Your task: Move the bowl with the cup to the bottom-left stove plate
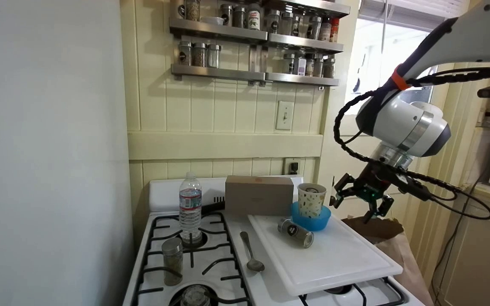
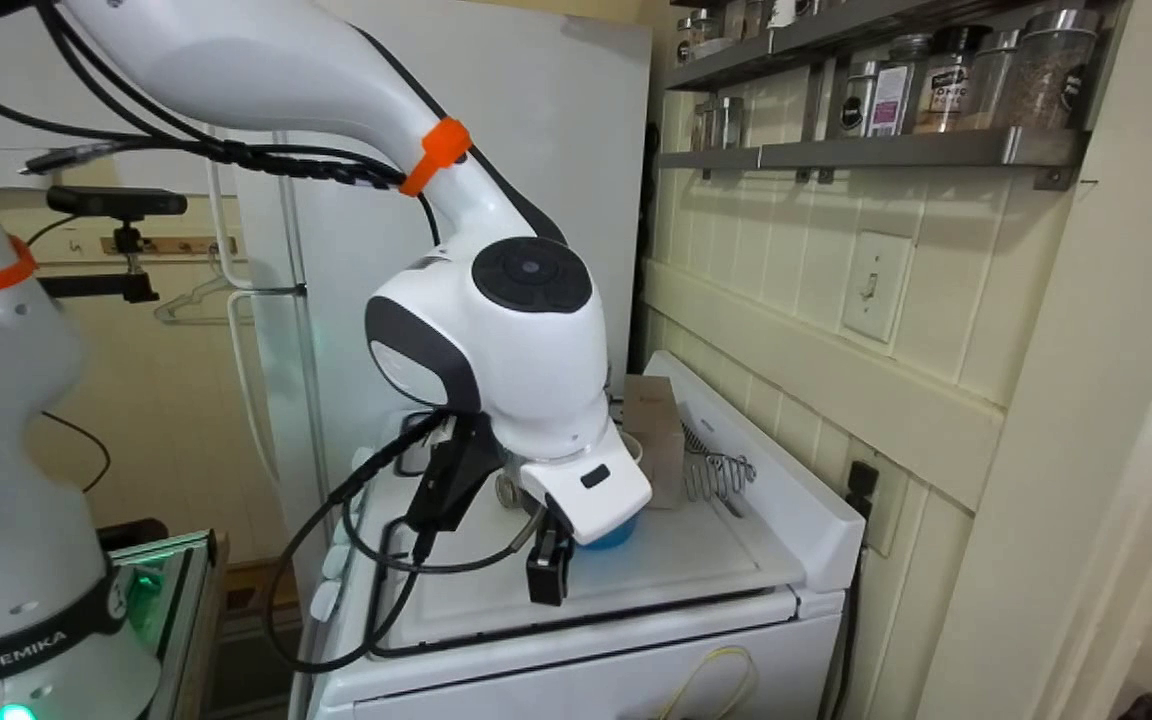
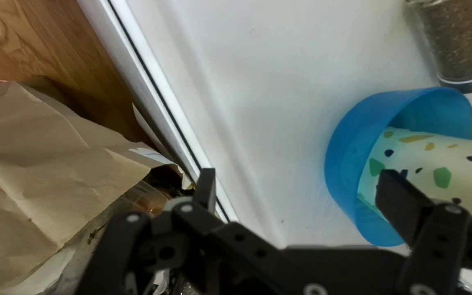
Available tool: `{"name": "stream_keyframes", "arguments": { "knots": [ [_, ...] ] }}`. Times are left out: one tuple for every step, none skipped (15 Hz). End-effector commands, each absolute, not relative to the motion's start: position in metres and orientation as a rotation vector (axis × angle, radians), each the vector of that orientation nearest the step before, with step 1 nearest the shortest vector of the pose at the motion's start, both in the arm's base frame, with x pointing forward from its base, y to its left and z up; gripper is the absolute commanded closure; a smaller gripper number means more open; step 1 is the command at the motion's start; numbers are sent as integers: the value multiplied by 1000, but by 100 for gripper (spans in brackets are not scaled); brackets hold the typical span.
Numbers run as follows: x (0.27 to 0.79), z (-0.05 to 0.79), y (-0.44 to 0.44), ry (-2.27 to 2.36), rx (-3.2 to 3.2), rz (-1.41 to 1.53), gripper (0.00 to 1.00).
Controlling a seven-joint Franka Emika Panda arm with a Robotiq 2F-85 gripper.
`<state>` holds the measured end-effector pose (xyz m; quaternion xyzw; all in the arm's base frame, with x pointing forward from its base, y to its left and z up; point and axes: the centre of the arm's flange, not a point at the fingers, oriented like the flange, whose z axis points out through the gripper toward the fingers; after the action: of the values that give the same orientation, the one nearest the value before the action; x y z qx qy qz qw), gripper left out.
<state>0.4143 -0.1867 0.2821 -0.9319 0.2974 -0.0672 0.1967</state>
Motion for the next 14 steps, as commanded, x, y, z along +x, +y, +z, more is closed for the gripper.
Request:
{"name": "stream_keyframes", "arguments": {
  "knots": [
    [428, 262, -185, 825, -2609, -171, 1],
    [431, 260, -183, 827, -2612, -170, 2],
    [434, 259, -181, 824, -2614, -171, 2],
    [437, 258, -179, 820, -2616, -171, 5],
    [440, 258, -178, 814, -2619, -171, 5],
    [442, 258, -177, 811, -2620, -173, 4],
    [444, 257, -176, 812, -2621, -177, 4],
    [446, 257, -175, 815, -2630, -186, 6],
    [447, 257, -175, 818, -2635, -194, 10],
    [448, 256, -175, 821, -2642, -199, 15],
    [449, 255, -175, 827, -2650, -208, 30],
    [450, 254, -175, 830, -2657, -216, 41],
    [450, 253, -175, 831, -2661, -220, 51],
    [451, 253, -175, 831, -2666, -226, 58]
  ]
}}
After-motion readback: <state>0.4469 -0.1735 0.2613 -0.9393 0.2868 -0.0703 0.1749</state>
